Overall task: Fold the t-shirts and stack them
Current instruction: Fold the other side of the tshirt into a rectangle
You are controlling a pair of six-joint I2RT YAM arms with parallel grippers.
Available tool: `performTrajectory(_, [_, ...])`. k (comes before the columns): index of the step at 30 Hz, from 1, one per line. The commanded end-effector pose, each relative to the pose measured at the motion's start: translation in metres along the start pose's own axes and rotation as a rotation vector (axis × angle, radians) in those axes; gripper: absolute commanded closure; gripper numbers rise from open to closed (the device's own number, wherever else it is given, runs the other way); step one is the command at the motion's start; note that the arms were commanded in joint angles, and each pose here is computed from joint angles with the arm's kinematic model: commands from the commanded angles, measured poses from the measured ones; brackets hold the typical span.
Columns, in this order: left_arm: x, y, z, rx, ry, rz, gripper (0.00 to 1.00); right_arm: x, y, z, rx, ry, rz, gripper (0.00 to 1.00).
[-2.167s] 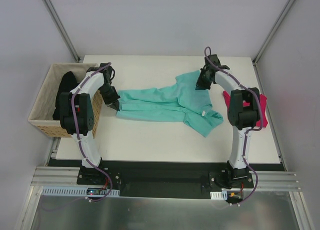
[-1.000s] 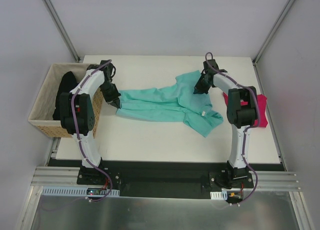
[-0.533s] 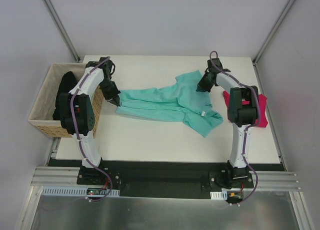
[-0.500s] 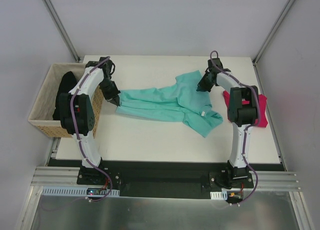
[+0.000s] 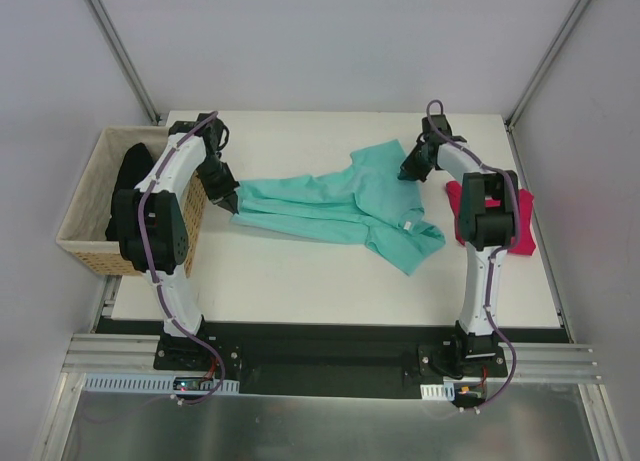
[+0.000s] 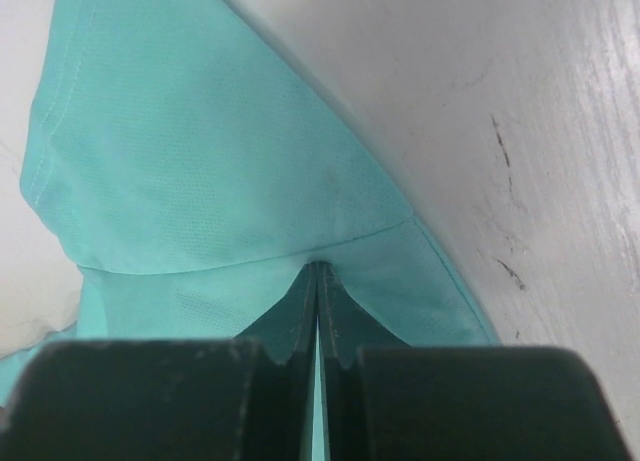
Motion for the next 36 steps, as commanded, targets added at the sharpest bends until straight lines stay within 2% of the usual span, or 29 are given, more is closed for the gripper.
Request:
performTrajectory(1, [-0.011,-0.024,-0.001,-0.006,-0.006,-0.038,1.0,0.018,-0.002,0.0,-0.018,0.016,-0.043,0.99])
performTrajectory(13, [-0.015,-0.023,0.003,0.019,-0.016,-0.031,1.0,0.057,0.011,-0.026,-0.075,0.053,-0.068,0.99])
performTrajectory(18, [-0.016,-0.022,0.004,0.022,-0.016,-0.03,1.0,0.074,0.012,-0.025,-0.044,0.044,-0.081,0.99])
performTrajectory(25, [-0.015,-0.022,0.003,0.021,-0.018,-0.029,1.0,0.076,0.022,-0.017,0.061,-0.012,-0.019,0.99])
performTrajectory(30, [-0.014,-0.021,0.001,0.018,-0.016,-0.027,1.0,0.07,0.02,-0.019,0.063,-0.042,0.005,0.99])
performTrajectory(34, [-0.013,-0.02,0.001,0.02,-0.014,-0.024,1.0,0.072,0.012,-0.016,0.063,-0.064,-0.01,0.68])
performTrajectory(36, [-0.013,-0.02,0.0,0.019,-0.012,-0.023,1.0,0.076,0.004,-0.013,0.078,-0.075,-0.031,0.59])
Point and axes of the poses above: each gripper's point midway between its finger pads, its own y axis out along the fingers, its own z axis along the line the jaws close on, x = y × z, the point moved 10 cm from there along -y, back along the fingers, and after that the axes turned 2 degrees about -y, right-handed, at the moved point
